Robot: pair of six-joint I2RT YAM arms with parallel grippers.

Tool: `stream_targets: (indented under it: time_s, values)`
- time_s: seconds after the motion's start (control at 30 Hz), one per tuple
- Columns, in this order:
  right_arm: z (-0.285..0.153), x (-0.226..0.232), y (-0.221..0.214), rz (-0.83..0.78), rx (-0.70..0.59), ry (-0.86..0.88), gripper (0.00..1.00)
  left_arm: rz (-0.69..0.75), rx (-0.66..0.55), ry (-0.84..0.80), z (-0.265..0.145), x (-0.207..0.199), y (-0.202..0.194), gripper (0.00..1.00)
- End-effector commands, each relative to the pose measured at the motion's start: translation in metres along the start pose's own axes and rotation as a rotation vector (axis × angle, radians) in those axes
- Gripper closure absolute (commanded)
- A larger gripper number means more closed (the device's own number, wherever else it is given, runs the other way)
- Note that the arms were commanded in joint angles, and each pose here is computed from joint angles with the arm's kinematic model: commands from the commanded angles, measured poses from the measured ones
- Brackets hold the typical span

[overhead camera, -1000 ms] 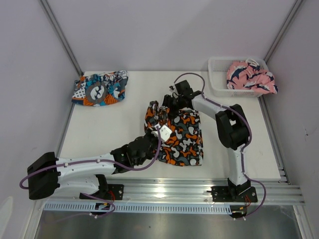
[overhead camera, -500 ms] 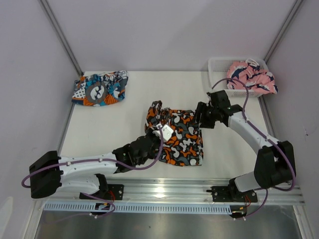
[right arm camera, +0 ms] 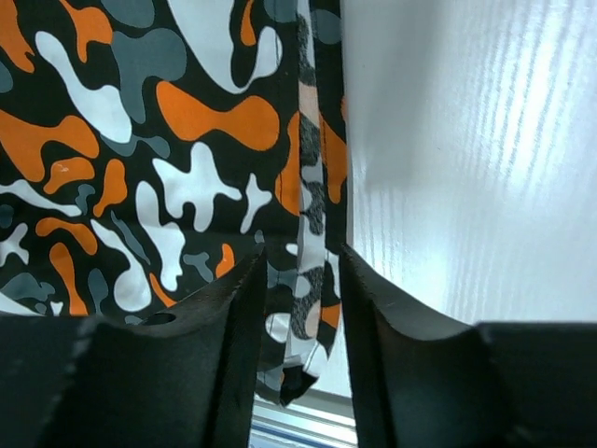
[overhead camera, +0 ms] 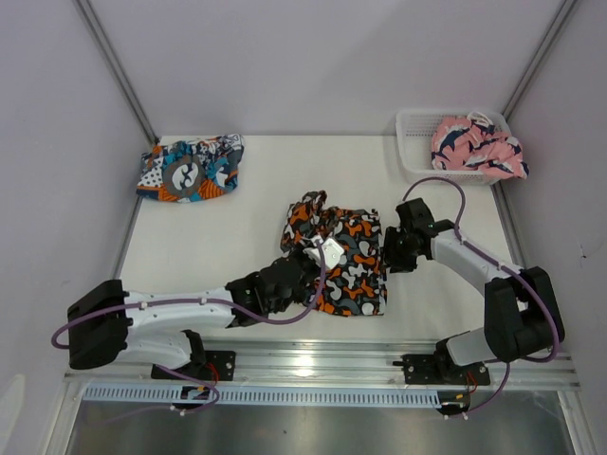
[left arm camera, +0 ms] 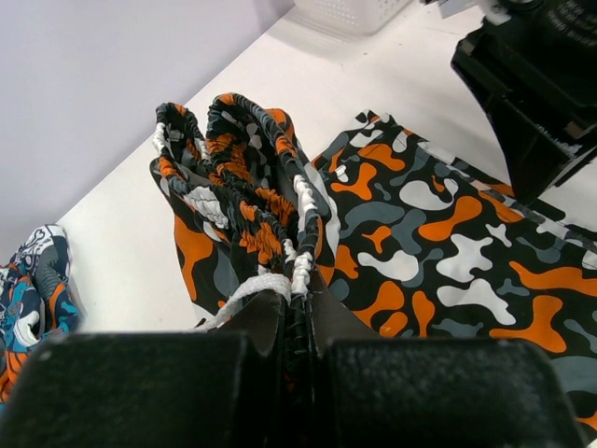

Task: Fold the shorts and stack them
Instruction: Fold the shorts

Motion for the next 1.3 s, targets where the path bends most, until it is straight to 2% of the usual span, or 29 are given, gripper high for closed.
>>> stream_targets:
  time_s: [0.0, 0.33, 0.5, 0.83, 1.07, 1.1, 1.17, 1.2, 1.27]
  values:
    - [0.01, 0.002, 0.005, -0.023, -0.028, 0.004, 0.62, -0.009, -0.081, 0.021, 0.007, -0.003, 0.033, 1.0]
    - [0.031, 0.004, -0.003, -0.037, 0.02, -0.002, 0.71, 0.046, -0.085, 0.009, 0.017, -0.031, 0.048, 1.0]
    - [0.044, 0.0, -0.011, -0.029, 0.06, -0.007, 0.74, 0.118, -0.093, 0.031, 0.022, -0.053, 0.05, 1.0]
    - [0.052, -0.005, -0.017, -0.006, 0.086, 0.001, 0.75, 0.212, -0.063, 0.039, 0.024, -0.114, 0.03, 1.0]
    - [0.044, -0.008, -0.011, 0.022, 0.075, 0.037, 0.73, 0.158, -0.016, 0.02, 0.026, -0.125, 0.017, 0.99]
    - [0.042, -0.007, -0.009, 0.021, 0.07, 0.042, 0.72, 0.163, 0.003, 0.009, 0.026, -0.127, 0.016, 0.97]
    - [0.034, -0.005, -0.003, 0.02, 0.05, 0.054, 0.71, 0.142, 0.027, -0.023, 0.026, -0.132, 0.014, 0.76]
    - [0.032, -0.004, -0.001, 0.021, 0.045, 0.061, 0.71, 0.129, 0.024, -0.072, 0.026, -0.137, 0.015, 0.6]
    - [0.025, -0.002, 0.003, 0.019, 0.037, 0.077, 0.7, 0.065, 0.024, -0.107, 0.023, -0.14, 0.016, 0.48]
Point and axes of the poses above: each gripper's point midway between its finger pads, its own z axis out along the fingers, its own x axis along the line the jaws close on, y = z × x, the point moved 6 cm from there along -z, back along the fingers, and after that the axes turned 6 degrees about -z, right-handed, at the moved point
